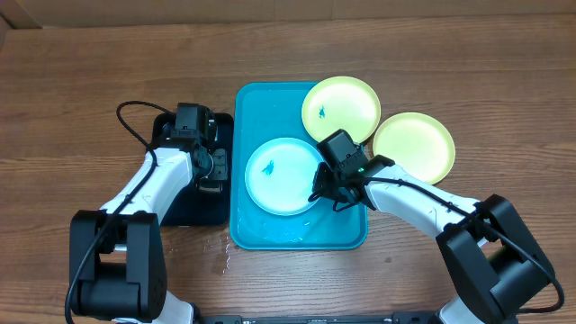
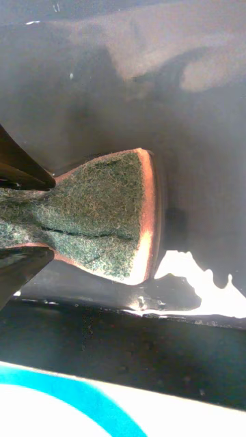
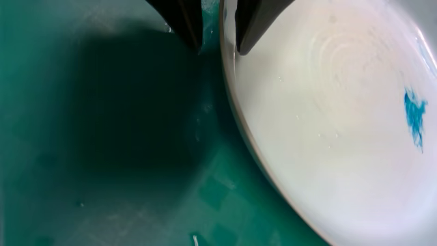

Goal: Clean dirty plates on tray and stack at the side

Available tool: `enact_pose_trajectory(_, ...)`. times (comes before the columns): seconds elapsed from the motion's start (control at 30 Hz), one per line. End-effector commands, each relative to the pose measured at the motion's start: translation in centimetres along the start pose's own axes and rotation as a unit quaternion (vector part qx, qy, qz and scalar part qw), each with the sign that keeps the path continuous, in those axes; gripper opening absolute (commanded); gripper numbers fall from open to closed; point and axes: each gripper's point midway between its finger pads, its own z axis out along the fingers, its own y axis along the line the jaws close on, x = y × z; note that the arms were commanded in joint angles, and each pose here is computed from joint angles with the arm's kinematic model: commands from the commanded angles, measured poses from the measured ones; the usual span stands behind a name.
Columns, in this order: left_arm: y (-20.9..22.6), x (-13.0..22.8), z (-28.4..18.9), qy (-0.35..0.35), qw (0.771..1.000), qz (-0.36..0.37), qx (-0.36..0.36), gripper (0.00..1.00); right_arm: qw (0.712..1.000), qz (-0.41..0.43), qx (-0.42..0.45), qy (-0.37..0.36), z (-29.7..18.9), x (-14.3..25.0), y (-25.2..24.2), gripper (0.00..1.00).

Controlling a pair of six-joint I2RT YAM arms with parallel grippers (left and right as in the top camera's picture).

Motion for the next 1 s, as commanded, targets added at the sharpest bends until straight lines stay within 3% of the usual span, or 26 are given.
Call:
enact_pose_trajectory(0.0, 0.0, 0.8, 0.7, 0.013, 1.0, 0.005, -0.001, 0.29, 1.0, -0.003, -0.003, -0.004, 0.0, -0.2, 0.2, 0.23)
enact_pose_trajectory(0.1, 0.1, 1.0, 0.9, 0.016, 1.0, 0.005, -0.001, 0.27, 1.0, -0.003, -0.006, 0.001, 0.3, 0.0, 0.3, 0.23)
enact_pose_trajectory(0.2, 0.1, 1.0, 0.9, 0.018, 1.0, 0.005, -0.001, 0.18, 1.0, -0.001, -0.006, 0.001, 0.3, 0.0, 0.3, 0.04)
enact_pose_trajectory(0.3, 0.1, 1.0, 0.9, 0.017, 1.0, 0.005, -0.001, 0.04, 1.0, 0.003, -0.006, 0.002, 0.3, 0.0, 0.3, 0.04)
enact_pose_trajectory(0.5, 0.0, 0.3, -1.0, 0.006, 1.0, 0.004, 0.0, 0.04, 1.0, -0.001, -0.013, 0.014, 0.3, 0.5, 0.5, 0.04)
enact_pose_trajectory(0.77, -0.2, -3.6, -7.7, -0.099, 0.995, -0.001, 0.012, 0.04, 0.999, -0.007, -0.021, 0.023, 0.3, 0.8, 0.8, 0.04)
enact_pose_trajectory(0.97, -0.3, -4.8, -11.4, -0.151, 0.988, -0.008, 0.02, 0.04, 1.0, -0.006, -0.022, 0.021, 0.3, 0.7, 0.8, 0.12)
